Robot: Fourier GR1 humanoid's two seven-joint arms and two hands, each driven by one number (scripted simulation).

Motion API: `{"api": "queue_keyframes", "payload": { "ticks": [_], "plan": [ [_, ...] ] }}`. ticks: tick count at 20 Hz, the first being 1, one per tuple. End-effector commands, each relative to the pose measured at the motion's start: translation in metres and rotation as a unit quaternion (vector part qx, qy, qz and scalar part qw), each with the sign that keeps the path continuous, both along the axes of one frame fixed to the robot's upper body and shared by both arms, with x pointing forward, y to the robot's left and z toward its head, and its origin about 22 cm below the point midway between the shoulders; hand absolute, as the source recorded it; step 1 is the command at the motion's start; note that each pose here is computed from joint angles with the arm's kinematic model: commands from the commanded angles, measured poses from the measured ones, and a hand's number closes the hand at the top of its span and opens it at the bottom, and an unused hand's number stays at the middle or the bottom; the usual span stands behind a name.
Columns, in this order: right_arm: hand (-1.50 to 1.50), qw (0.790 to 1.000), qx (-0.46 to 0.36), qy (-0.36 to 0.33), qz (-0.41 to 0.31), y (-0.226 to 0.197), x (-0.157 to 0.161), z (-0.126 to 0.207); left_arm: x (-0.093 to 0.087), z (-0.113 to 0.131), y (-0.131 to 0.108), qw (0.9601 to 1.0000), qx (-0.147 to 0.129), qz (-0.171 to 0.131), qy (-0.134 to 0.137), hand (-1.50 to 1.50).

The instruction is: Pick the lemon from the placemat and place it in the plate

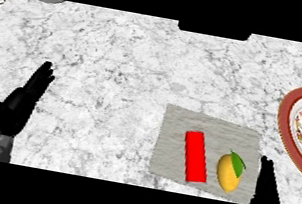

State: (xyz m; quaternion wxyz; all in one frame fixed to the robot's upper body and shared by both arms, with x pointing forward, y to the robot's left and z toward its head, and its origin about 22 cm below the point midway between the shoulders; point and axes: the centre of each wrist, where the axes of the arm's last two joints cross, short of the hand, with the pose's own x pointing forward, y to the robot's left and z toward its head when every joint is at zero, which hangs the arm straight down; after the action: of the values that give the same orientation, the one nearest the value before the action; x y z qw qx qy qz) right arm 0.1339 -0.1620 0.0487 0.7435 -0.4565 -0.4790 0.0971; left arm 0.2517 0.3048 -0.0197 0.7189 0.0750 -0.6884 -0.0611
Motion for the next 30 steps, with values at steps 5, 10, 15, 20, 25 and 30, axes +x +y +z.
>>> {"api": "queue_keyframes", "payload": {
  "ticks": [5,10,15,20,25,30],
  "plan": [
    [-1.5,0.996,-0.007,0.089,-0.026,-0.006,0.03,0.024,0.001,-0.003,-0.004,1.0,-0.005,-0.007,0.002,0.0],
    [-1.5,0.987,-0.03,0.153,-0.029,0.006,0.028,0.019,0.003,0.004,0.008,1.0,0.006,-0.005,-0.001,0.0],
    [-1.5,0.986,-0.009,0.165,-0.024,0.006,0.043,0.007,-0.01,-0.004,-0.001,1.0,-0.003,-0.006,0.003,0.0],
    [-1.5,0.985,-0.012,0.172,-0.027,-0.014,0.053,-0.017,-0.011,0.013,-0.002,1.0,-0.003,-0.003,0.005,0.0],
    [-1.5,0.979,-0.041,0.198,-0.039,-0.001,0.063,-0.052,0.0,-0.004,0.005,0.9999,-0.003,-0.01,-0.003,0.0],
    [-1.5,0.98,-0.013,0.196,-0.019,-0.024,0.065,-0.052,0.001,-0.015,-0.01,0.9999,-0.01,-0.011,0.007,0.0]
  ]
}}
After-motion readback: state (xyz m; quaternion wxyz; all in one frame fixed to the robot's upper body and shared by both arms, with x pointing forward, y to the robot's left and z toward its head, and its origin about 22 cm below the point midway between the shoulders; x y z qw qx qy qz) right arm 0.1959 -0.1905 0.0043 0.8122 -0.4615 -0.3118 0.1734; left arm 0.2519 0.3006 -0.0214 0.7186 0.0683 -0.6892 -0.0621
